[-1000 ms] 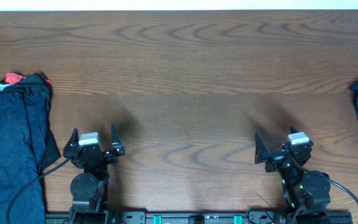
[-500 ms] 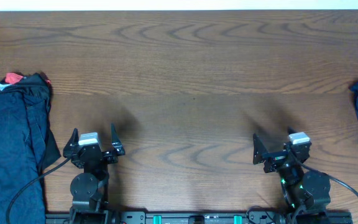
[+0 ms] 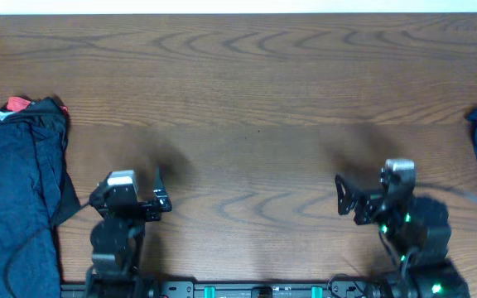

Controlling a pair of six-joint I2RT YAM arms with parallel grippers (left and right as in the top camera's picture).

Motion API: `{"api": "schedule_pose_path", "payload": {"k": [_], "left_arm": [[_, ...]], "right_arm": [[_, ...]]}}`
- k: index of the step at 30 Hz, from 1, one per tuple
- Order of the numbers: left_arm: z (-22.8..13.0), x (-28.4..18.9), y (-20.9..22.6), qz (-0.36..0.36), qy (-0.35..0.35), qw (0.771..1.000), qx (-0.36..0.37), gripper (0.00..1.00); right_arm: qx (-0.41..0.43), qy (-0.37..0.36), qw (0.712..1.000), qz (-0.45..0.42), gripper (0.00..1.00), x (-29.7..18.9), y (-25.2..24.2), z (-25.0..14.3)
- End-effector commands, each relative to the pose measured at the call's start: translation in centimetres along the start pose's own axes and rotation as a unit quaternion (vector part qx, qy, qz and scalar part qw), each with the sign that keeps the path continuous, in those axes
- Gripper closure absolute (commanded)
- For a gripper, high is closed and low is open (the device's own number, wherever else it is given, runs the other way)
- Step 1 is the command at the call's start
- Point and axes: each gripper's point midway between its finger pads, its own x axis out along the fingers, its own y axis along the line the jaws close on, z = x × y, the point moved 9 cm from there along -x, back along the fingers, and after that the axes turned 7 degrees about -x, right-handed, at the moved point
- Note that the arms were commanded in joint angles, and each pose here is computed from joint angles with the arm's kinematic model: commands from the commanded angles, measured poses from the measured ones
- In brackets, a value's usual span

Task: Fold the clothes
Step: 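Reach the left gripper to the clothes pile at the left edge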

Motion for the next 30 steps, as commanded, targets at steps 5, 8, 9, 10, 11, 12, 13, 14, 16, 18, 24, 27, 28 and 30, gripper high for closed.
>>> {"api": "schedule_pose_path", "payload": {"k": [5, 8, 9, 10, 11, 12, 13, 14, 16, 18, 24, 27, 28, 30], "left_arm": [[8.1, -0.4, -1.8, 0.015, 0.058, 0.998, -0.017, 0.02], [11.1, -0.2, -2.5, 0.027, 0.107, 0.994, -0.014, 0.02], [11.9, -0.2, -2.8, 0.026, 0.127, 0.992, -0.012, 0.02], [12.5, -0.2, -3.1, 0.021, 0.145, 0.989, -0.011, 0.02], [13.2, -0.2, -3.3, 0.020, 0.159, 0.987, -0.010, 0.02], [13.7, -0.2, -3.4, 0.021, 0.167, 0.986, -0.011, 0.02], [14.0, -0.1, -3.7, 0.013, 0.176, 0.984, -0.015, 0.02], [14.0, 0.0, -4.0, -0.002, 0.188, 0.982, -0.018, 0.02], [13.8, 0.3, -4.3, -0.017, 0.200, 0.979, -0.020, 0.02], [13.7, 0.5, -4.3, -0.015, 0.205, 0.978, -0.020, 0.02], [13.3, 0.4, -4.0, 0.000, 0.214, 0.976, -0.032, 0.07], [13.4, 0.6, -2.7, 0.081, 0.199, 0.974, -0.069, 0.02], [13.5, 0.8, -2.1, 0.106, 0.195, 0.972, -0.077, 0.02], [13.4, 1.4, -1.2, 0.134, 0.202, 0.966, -0.086, 0.02]], "right_arm": [[-0.007, 0.146, 0.988, 0.038, 0.01, 2.1, 1.3, 5.9], [0.006, 0.225, 0.973, 0.054, 0.01, 3.4, 1.6, 6.9], [0.012, 0.251, 0.966, 0.054, 0.01, 3.8, 1.6, 7.0], [0.015, 0.271, 0.961, 0.052, 0.01, 4.1, 1.5, 7.1], [0.013, 0.290, 0.956, 0.053, 0.01, 4.5, 1.5, 7.1], [0.013, 0.302, 0.952, 0.053, 0.01, 4.9, 1.4, 7.1], [0.015, 0.311, 0.949, 0.052, 0.01, 5.2, 1.3, 7.0], [0.016, 0.316, 0.947, 0.052, 0.01, 5.5, 1.3, 6.9], [0.017, 0.321, 0.946, 0.051, 0.01, 5.7, 1.2, 6.8], [0.016, 0.319, 0.946, 0.051, 0.01, 5.7, 1.2, 6.8], [0.011, 0.323, 0.945, 0.053, 0.01, 5.3, 1.3, 6.7], [0.003, 0.332, 0.942, 0.056, 0.01, 5.1, 1.3, 6.5], [0.003, 0.335, 0.941, 0.056, 0.01, 5.0, 1.3, 6.4], [-0.004, 0.339, 0.939, 0.058, 0.01, 4.9, 1.3, 6.3]]}}
